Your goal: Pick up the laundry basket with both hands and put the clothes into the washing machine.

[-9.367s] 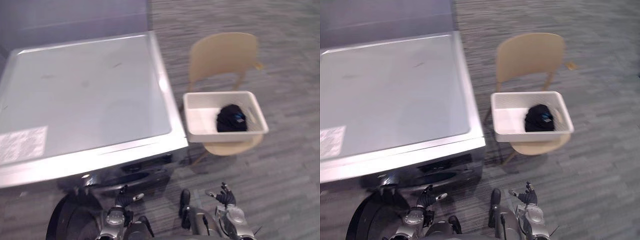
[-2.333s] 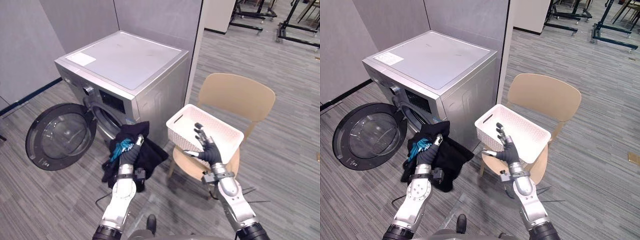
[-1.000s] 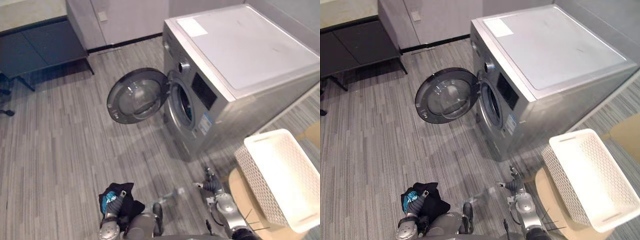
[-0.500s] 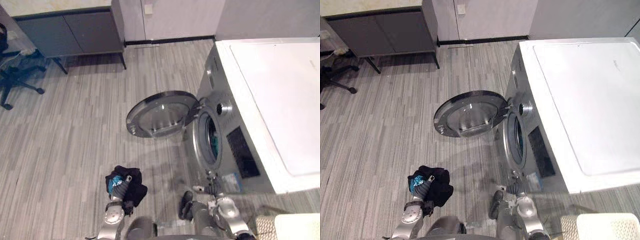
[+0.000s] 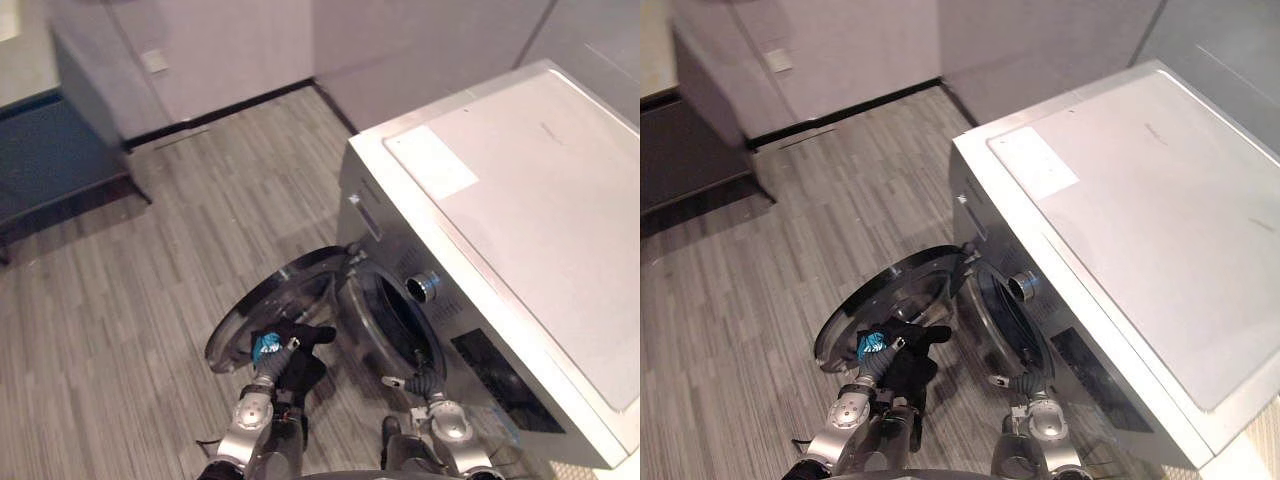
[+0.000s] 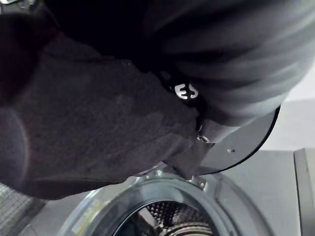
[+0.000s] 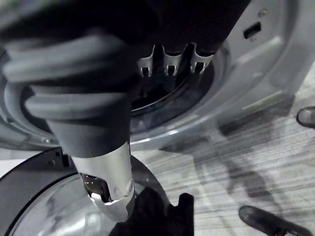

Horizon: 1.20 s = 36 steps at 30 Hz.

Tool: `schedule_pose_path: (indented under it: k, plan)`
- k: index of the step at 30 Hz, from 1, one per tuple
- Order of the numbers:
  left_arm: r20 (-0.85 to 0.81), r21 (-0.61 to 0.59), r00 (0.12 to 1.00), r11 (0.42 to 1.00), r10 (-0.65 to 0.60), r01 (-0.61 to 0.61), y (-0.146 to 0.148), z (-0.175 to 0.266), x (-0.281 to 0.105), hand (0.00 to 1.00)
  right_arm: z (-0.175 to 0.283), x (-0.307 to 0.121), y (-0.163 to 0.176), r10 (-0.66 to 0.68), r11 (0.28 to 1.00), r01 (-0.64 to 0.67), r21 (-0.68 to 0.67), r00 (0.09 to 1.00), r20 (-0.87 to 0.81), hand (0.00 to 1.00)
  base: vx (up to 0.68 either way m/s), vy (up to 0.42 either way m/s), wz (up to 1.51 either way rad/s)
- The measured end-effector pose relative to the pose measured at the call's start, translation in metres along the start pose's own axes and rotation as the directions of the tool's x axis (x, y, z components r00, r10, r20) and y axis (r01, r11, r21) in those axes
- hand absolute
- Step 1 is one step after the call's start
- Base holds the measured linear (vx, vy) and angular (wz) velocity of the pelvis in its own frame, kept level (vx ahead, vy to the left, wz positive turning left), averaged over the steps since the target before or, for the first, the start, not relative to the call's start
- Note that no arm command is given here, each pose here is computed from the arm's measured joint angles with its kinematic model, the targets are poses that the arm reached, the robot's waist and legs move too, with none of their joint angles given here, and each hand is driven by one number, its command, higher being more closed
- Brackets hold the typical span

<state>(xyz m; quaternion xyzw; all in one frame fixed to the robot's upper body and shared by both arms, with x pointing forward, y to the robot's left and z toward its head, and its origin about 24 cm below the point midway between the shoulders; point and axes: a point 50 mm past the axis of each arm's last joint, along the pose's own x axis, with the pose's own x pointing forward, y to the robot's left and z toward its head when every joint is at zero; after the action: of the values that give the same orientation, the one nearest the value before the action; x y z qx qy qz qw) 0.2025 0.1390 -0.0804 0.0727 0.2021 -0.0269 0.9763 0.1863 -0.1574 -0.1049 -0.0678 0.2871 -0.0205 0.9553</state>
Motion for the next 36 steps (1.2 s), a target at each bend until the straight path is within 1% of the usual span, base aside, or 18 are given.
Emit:
schedule_pose_path:
  k: [4, 10, 12, 16, 19, 20, 22, 24, 25, 28, 29, 31, 32, 33, 35, 36]
  plan:
    - [0.026, 0.016, 0.999, 1.000, 0.019, -0.019, 0.009, 0.006, 0.002, 1.00, 0.008, 0.006, 0.009, 0.038, 0.999, -0.038, -0.032, 0.999, 0.012, 0.00, 0.02, 0.131, -1.47]
    - [0.061, 0.006, 0.998, 1.000, 0.022, -0.022, 0.010, 0.013, 0.001, 1.00, -0.011, -0.002, 0.003, 0.035, 0.997, -0.038, -0.070, 0.998, -0.051, 0.00, -0.01, -0.028, -0.73]
    - [0.076, 0.012, 0.997, 1.000, -0.005, 0.004, 0.005, 0.016, 0.001, 1.00, -0.018, -0.005, -0.006, 0.018, 0.996, -0.024, -0.088, 0.997, -0.069, 0.00, 0.00, -0.155, -0.54]
    - [0.050, -0.042, 0.999, 0.999, 0.017, -0.015, -0.001, 0.011, -0.002, 1.00, -0.016, -0.003, -0.023, -0.037, 0.994, 0.031, -0.102, 0.997, -0.061, 0.00, 0.05, -0.113, -0.75]
    - [0.065, -0.053, 0.998, 0.998, 0.023, -0.020, -0.001, 0.015, 0.000, 1.00, -0.009, 0.001, -0.036, -0.097, 0.992, 0.093, -0.086, 0.994, -0.040, 0.00, 0.05, 0.080, -1.02]
    - [0.084, -0.069, 0.996, 0.997, 0.034, -0.028, 0.000, 0.022, 0.004, 1.00, -0.004, 0.004, -0.039, -0.110, 0.991, 0.108, -0.077, 0.994, -0.024, 0.00, 0.00, 0.067, -0.65]
    - [0.131, -0.059, 0.990, 0.997, 0.053, -0.045, 0.007, 0.037, 0.014, 1.00, 0.004, 0.007, -0.036, -0.111, 0.991, 0.111, -0.069, 0.994, -0.003, 0.00, -0.06, 0.046, -0.27]
    - [0.213, -0.090, 0.974, 0.994, 0.073, -0.055, 0.009, 0.062, 0.022, 1.00, 0.020, 0.012, -0.038, -0.128, 0.991, 0.129, -0.029, 0.990, 0.053, 0.00, -0.18, 0.106, -0.23]
    - [0.286, -0.103, 0.954, 0.993, 0.084, -0.056, 0.008, 0.084, 0.027, 1.00, 0.038, 0.016, -0.043, -0.160, 0.987, 0.160, 0.010, 0.980, 0.115, 0.00, -0.21, 0.093, -0.22]
    - [0.388, -0.133, 0.917, 0.990, 0.089, -0.040, 0.001, 0.118, 0.034, 1.00, 0.055, 0.021, -0.050, -0.215, 0.976, 0.206, 0.071, 0.963, 0.161, 0.00, -0.21, 0.036, -0.09]
    - [0.411, -0.147, 0.907, 0.989, 0.089, -0.030, -0.002, 0.125, 0.035, 1.00, 0.059, 0.022, -0.050, -0.216, 0.975, 0.205, 0.081, 0.961, 0.170, 0.00, -0.25, 0.047, -0.01]
    - [0.495, -0.185, 0.862, 0.983, 0.105, -0.013, -0.005, 0.158, 0.039, 1.00, 0.077, 0.022, -0.045, -0.229, 0.968, 0.197, 0.156, 0.946, 0.229, 0.00, -0.29, 0.031, 0.09]
    - [0.510, -0.200, 0.853, 0.980, 0.112, -0.009, -0.007, 0.163, 0.038, 1.00, 0.083, 0.022, -0.044, -0.232, 0.965, 0.191, 0.179, 0.940, 0.249, 0.00, -0.35, 0.042, -0.02]
    - [0.538, -0.234, 0.832, 0.972, 0.138, -0.009, -0.006, 0.174, 0.036, 1.00, 0.102, 0.021, -0.045, -0.247, 0.957, 0.181, 0.226, 0.917, 0.314, 0.00, -0.20, 0.029, -0.10]
    - [0.570, -0.262, 0.806, 0.965, 0.160, -0.007, -0.006, 0.186, 0.034, 1.00, 0.119, 0.019, -0.043, -0.256, 0.949, 0.158, 0.274, 0.893, 0.371, 0.00, -0.23, 0.011, -0.12]
    - [0.596, -0.301, 0.779, 0.954, 0.194, -0.008, -0.001, 0.199, 0.032, 1.00, 0.133, 0.017, -0.037, -0.257, 0.939, 0.124, 0.322, 0.874, 0.413, 0.00, -0.17, -0.021, -0.05]
